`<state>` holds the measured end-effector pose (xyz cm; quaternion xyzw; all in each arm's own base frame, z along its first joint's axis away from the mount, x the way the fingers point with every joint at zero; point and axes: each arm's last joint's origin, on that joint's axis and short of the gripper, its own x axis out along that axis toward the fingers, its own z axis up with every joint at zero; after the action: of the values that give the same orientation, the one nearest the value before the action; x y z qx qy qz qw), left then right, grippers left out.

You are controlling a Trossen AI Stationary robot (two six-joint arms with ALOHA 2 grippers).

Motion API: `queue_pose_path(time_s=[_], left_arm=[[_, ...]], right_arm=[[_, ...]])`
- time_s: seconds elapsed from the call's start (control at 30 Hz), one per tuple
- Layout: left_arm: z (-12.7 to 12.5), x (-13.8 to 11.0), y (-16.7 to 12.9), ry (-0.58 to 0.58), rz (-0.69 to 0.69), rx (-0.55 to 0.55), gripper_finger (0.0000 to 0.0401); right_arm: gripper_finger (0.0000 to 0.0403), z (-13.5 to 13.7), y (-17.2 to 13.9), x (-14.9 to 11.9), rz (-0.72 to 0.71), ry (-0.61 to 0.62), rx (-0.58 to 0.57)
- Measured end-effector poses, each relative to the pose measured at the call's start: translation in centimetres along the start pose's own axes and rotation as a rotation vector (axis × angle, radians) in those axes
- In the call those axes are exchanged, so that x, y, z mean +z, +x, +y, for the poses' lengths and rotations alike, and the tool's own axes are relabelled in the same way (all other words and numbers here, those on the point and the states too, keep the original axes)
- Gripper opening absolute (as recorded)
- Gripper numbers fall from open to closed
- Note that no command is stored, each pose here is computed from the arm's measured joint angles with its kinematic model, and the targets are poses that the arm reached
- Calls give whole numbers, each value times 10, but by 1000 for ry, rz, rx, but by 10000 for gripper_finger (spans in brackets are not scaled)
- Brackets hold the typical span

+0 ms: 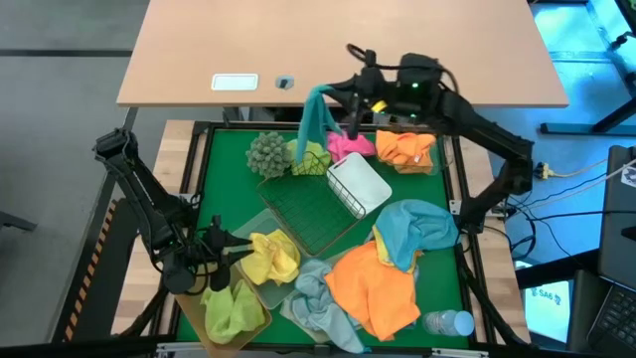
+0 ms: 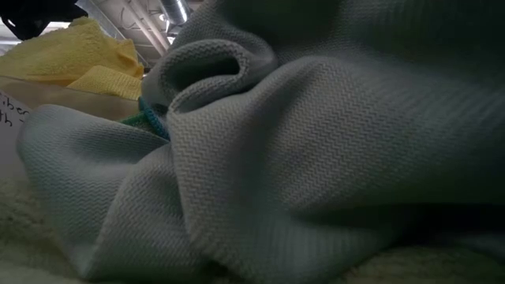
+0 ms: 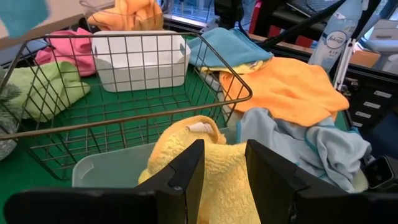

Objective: Sort microfiber towel by color & place in baskets
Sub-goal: Put the blue towel into the black bin

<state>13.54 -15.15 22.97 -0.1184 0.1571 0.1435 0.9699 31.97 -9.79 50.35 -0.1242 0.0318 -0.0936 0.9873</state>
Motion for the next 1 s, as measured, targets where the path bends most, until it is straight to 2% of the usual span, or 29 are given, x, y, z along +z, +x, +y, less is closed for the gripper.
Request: queue_pose_path(time_s=[0.17,0.4,0.57,0.67,0.73,1.0], left_arm=[[0,0,0,-1,-1,1,112],[0,0,0,-4,-2,-1,112],[0,0,0,-7,-2,-2,112],[0,1,0,-9,-2,-3,112],[-1,1,0,-22,-6,-8,112],[-5,6,-1,-90,-24,-41,112]], right_arm=[[1,15,-10,7,-16,101,194],[1,70,-1,0,102,103,382],[1,103,6,-9,209,38,380],[1,118,17,-25,322,0,346],[1,126,29,-41,421,-20,328],[6,145,74,-103,671,-58,320]])
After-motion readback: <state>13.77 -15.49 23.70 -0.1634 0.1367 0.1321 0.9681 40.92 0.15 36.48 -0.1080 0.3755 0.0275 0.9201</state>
